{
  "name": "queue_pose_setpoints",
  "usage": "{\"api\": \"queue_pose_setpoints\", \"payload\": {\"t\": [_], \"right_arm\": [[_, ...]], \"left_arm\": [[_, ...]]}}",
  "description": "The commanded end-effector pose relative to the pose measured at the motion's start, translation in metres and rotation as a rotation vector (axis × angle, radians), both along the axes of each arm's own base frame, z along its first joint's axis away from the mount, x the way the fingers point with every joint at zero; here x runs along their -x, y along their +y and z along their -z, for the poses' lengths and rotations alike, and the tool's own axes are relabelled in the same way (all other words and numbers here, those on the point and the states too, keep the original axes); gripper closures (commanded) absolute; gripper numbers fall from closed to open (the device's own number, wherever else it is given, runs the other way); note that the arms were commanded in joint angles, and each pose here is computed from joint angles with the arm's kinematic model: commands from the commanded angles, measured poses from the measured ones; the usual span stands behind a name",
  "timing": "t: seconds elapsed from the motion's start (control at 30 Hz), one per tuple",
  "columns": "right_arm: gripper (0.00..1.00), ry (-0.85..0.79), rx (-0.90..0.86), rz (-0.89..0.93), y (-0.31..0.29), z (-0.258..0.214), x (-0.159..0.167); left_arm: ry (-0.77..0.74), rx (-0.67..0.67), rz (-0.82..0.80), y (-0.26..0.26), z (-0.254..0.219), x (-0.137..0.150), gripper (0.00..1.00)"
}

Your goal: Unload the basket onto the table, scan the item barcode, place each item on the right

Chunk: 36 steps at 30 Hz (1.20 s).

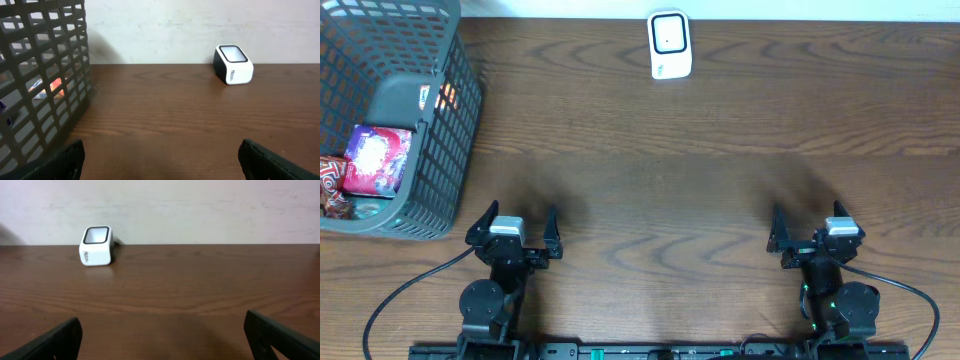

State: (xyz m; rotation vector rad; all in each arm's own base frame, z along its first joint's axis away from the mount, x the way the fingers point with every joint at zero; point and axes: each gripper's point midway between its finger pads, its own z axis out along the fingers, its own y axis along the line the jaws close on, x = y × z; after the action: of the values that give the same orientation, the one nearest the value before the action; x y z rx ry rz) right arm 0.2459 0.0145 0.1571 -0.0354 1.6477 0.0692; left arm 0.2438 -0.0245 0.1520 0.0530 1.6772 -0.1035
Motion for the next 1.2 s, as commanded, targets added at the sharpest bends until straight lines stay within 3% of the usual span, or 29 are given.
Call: {"api": "queue_pose_setpoints", "payload": {"t": [0.0,0.47,0.63,0.93,1.17], "right_arm": [[0.01,0.0,-0.014,0.009,-0.001,0.001,0.0],[0.01,0.0,-0.014,0.01,-0.002,0.001,0.0],[0.01,0.0,-0.014,0.01,-0.001,0.001,0.0],[0.01,0.0,-0.014,0.01,-0.002,0.001,0.0],[0.01,0.001,-0.014,0.01,-0.002,0.001,0.0]], "left_arm": [[0.049,-0.005,-0.016,0.003,0.015,0.001,0.02],[0.022,0.011,0.056,-0.009,0.009,0.001,0.02],[-0.117,0.036,0.249,-0.042,-0.026,0.008,0.02],[-0.43,0.024,0.271,-0.043,-0.1,0.022,0.02],[-0.564,0.017,0.268,-0.042,-0.131,0.034,0.02]]}}
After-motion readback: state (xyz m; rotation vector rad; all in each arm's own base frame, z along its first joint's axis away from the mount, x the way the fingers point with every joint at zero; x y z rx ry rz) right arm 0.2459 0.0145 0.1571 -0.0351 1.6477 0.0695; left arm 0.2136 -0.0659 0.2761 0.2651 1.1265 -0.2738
